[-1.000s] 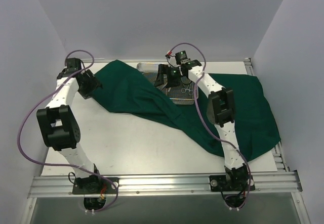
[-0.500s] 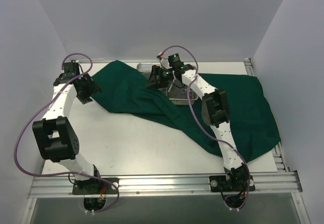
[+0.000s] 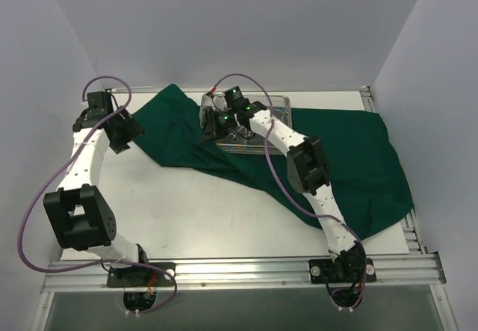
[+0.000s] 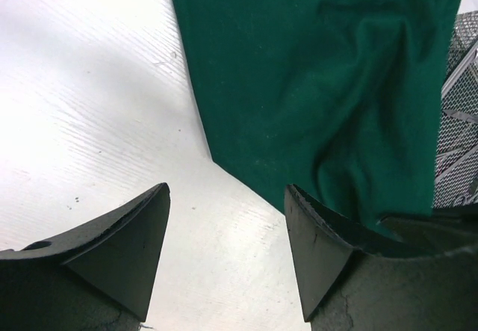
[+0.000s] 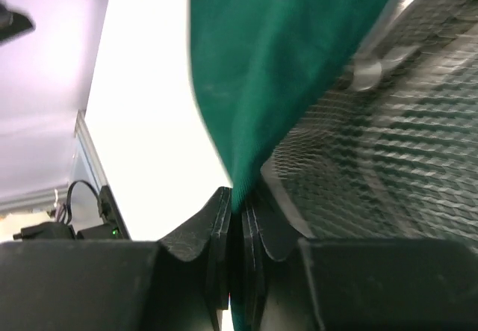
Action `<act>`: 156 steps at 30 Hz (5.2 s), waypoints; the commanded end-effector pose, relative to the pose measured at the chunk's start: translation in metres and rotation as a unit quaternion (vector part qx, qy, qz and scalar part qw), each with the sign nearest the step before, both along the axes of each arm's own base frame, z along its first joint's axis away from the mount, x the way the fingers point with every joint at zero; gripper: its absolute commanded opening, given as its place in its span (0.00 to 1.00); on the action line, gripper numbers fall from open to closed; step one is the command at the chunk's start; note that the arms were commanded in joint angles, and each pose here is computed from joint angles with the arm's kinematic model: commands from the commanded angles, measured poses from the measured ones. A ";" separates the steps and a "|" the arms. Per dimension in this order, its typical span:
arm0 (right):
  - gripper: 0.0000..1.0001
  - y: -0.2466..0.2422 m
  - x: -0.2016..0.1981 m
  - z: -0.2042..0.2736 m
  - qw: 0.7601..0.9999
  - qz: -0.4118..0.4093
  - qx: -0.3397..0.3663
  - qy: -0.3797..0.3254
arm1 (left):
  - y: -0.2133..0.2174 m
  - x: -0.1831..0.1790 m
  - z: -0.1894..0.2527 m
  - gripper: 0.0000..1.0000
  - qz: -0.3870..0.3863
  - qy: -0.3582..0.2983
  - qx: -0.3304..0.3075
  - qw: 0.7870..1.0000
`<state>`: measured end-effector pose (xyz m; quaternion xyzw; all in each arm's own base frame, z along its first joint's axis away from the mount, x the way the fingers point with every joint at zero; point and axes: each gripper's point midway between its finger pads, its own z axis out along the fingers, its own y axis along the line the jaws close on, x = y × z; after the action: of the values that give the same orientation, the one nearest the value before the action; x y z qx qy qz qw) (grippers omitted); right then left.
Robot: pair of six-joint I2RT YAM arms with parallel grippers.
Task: Open and lay out the surgical kit
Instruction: Open the surgical kit at the center of the board, then smooth out the surgical kit at the center of the board.
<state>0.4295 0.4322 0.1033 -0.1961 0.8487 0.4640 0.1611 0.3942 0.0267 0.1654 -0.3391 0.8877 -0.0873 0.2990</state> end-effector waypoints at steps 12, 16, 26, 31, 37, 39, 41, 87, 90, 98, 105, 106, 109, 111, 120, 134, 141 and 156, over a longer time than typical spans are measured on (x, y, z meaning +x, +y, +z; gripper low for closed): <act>0.08 0.072 -0.265 -0.018 0.954 0.291 -0.062 0.027 | 0.048 -0.026 0.061 0.73 0.070 -0.050 0.065 0.994; 0.18 0.059 -0.289 -0.035 0.940 0.325 -0.096 0.022 | 0.056 -0.021 0.057 0.73 0.081 -0.052 0.070 0.993; 0.78 0.019 -0.191 0.006 0.984 0.156 -0.087 -0.030 | 0.041 0.043 0.035 0.66 0.011 -0.067 0.014 0.998; 0.79 -0.040 -0.091 0.071 0.994 -0.028 -0.070 -0.075 | 0.031 0.084 0.024 0.52 -0.070 -0.099 0.000 0.993; 0.67 -0.138 -0.015 0.124 0.966 -0.217 -0.079 -0.115 | 0.021 0.146 0.002 0.12 -0.163 -0.139 -0.013 0.977; 0.63 -0.163 -0.008 0.136 0.957 -0.250 -0.083 -0.118 | 0.015 0.157 -0.010 0.02 -0.190 -0.129 -0.032 0.973; 0.63 -0.195 0.006 0.140 0.945 -0.294 -0.090 -0.115 | 0.007 0.181 -0.024 0.02 -0.232 -0.132 -0.056 0.962; 0.57 -0.393 0.150 -0.074 0.867 -0.468 -0.153 0.073 | 0.169 0.137 -0.177 0.02 0.014 0.132 -0.009 0.991; 0.54 -0.398 0.151 -0.088 0.861 -0.477 -0.155 0.085 | 0.177 0.131 -0.173 0.02 0.021 0.141 0.008 0.990; 0.11 -0.436 0.148 -0.131 0.823 -0.515 -0.199 0.133 | 0.197 0.107 -0.165 0.02 0.037 0.180 0.063 0.981; 0.12 -0.440 0.172 -0.114 0.840 -0.505 -0.170 0.106 | 0.185 0.129 -0.068 0.18 0.024 0.086 0.092 0.992; 0.13 -0.441 0.176 -0.102 0.842 -0.505 -0.165 0.091 | 0.180 0.129 -0.054 0.36 0.027 0.080 0.103 0.991; 0.23 -0.439 0.184 -0.069 0.849 -0.503 -0.149 0.056 | 0.163 0.131 -0.002 0.55 0.027 0.041 0.135 0.990; 0.29 -0.440 0.187 -0.051 0.849 -0.507 -0.143 0.043 | 0.146 0.130 0.030 0.59 0.020 0.013 0.140 0.990; 0.53 -0.442 0.148 0.035 0.826 -0.541 -0.151 0.043 | 0.058 0.072 0.035 0.64 0.027 0.090 0.178 0.980; 0.63 -0.302 0.053 0.079 0.891 -0.435 -0.121 0.050 | -0.034 0.012 -0.044 0.75 -0.014 0.245 0.241 0.939; 0.63 -0.298 0.041 0.092 0.899 -0.424 -0.100 0.035 | -0.030 -0.006 -0.065 0.64 -0.014 0.278 0.261 0.924; 0.63 -0.294 0.037 0.083 0.903 -0.417 -0.094 0.046 | -0.026 -0.005 -0.118 0.52 -0.027 0.320 0.280 0.905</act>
<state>0.4718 0.1327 0.1676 0.1932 0.9054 0.2660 0.2686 0.3809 -0.0040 0.0538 -0.2212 0.9379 0.2593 0.0655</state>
